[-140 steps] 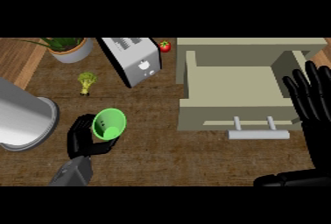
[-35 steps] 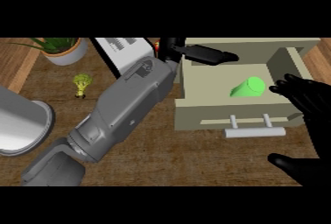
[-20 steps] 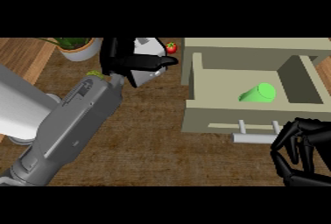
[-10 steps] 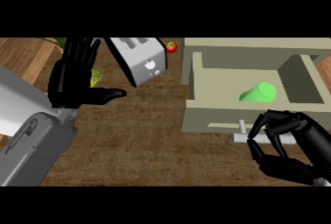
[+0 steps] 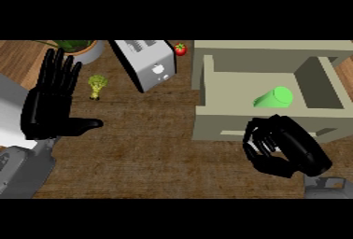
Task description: Pick up the cup, place it into the drawer and close the drawer
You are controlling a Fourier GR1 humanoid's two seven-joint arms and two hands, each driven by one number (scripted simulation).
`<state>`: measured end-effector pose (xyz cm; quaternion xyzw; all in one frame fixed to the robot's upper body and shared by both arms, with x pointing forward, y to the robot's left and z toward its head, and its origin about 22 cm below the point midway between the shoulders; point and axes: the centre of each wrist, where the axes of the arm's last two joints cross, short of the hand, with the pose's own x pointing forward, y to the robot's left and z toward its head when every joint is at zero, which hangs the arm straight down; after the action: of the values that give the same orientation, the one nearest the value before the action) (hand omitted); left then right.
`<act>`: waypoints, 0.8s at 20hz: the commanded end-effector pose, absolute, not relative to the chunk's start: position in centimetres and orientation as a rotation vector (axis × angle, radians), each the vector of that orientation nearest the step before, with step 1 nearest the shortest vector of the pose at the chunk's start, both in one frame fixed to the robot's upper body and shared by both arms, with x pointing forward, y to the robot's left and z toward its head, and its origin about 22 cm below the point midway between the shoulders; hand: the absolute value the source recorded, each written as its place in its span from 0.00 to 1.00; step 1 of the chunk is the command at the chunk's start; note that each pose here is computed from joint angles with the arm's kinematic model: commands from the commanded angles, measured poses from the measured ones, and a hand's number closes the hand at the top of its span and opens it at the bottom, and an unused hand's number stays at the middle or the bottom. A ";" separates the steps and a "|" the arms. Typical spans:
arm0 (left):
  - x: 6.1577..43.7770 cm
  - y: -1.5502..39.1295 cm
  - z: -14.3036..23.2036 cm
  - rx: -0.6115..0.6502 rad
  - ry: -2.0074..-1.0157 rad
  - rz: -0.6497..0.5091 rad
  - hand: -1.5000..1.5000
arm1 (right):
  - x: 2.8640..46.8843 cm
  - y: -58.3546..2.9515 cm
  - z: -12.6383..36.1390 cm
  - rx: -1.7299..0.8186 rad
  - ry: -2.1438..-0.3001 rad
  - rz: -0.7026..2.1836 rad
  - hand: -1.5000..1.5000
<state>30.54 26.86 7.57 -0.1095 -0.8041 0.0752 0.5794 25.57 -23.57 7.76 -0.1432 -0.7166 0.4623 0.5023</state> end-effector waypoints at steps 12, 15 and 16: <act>25.5 33.1 3.9 -0.265 -1.883 0.193 0.00 | 33.9 -20.4 -1.4 -0.454 -1.548 1.263 0.00; 24.8 33.3 4.5 -0.235 -1.886 0.198 0.00 | 35.1 -23.0 -1.3 -0.433 -1.545 1.237 0.00; 25.0 34.1 4.5 -0.283 -1.879 0.195 0.00 | 36.1 -20.8 -1.6 -0.436 -1.540 1.234 0.00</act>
<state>25.98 33.27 4.73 -0.1100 -0.8052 0.0842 0.5766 33.86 -21.47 -1.08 -0.1869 -0.6503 0.5208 0.5206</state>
